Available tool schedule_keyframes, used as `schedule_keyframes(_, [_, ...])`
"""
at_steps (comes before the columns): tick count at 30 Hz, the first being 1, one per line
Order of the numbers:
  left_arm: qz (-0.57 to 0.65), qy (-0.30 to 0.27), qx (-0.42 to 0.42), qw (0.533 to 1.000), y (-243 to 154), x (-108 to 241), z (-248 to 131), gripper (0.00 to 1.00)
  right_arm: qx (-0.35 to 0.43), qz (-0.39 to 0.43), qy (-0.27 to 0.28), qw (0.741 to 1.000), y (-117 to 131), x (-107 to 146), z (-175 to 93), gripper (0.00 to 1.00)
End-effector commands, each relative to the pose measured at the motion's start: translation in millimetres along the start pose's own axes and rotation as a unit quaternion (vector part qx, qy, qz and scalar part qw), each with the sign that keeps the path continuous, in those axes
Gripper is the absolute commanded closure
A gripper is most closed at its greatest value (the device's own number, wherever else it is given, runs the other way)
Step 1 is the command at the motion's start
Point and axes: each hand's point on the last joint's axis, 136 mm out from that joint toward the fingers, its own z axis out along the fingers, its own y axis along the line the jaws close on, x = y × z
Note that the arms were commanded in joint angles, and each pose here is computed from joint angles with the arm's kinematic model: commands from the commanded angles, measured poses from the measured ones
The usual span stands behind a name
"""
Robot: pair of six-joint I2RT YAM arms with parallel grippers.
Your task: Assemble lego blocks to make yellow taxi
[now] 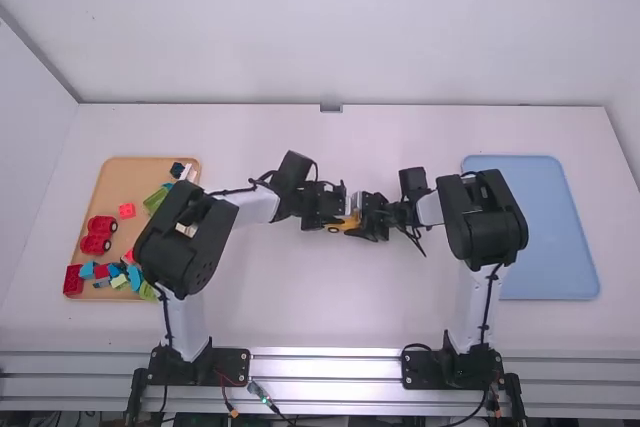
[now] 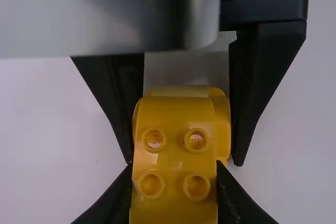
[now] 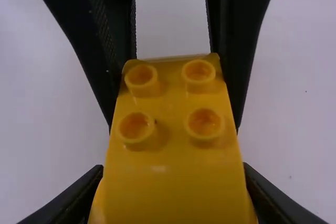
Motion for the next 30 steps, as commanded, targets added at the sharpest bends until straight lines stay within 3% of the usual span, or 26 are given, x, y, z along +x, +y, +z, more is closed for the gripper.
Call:
schedule_keyframes(1, [-0.056,0.127,0.055,0.989,-53.2,79.9,29.5,0.74,-0.014,0.002,0.02,1.0,11.9,9.0,9.6,0.62])
schedule_keyframes(7, [-0.061,0.133,0.066,0.987,-49.4,75.4,27.0,0.75,-0.014,0.002,0.02,1.0,12.1,9.0,9.8,0.62])
schedule_keyframes(8, [-0.065,0.135,0.067,0.986,-46.4,74.6,25.2,0.89,-0.014,0.002,0.02,1.0,12.0,9.2,9.6,0.62])
schedule_keyframes(11, [-0.073,0.143,0.081,0.984,-47.8,72.6,22.3,0.98,-0.014,0.002,0.02,1.0,12.0,9.1,9.6,0.62])
schedule_keyframes(22, [-0.078,0.152,0.101,0.98,-52.8,85.7,32.0,0.98,-0.014,0.003,0.02,1.0,12.1,9.2,9.5,0.62])
schedule_keyframes(25, [-0.074,0.153,0.102,0.98,-52.7,83.1,33.2,0.77,-0.014,0.002,0.02,1.0,11.6,9.1,9.4,0.61])
schedule_keyframes(30, [-0.072,0.145,0.1,0.982,-51.1,80.3,34.5,0.76,-0.014,0.003,0.02,1.0,11.9,9.2,9.4,0.62])
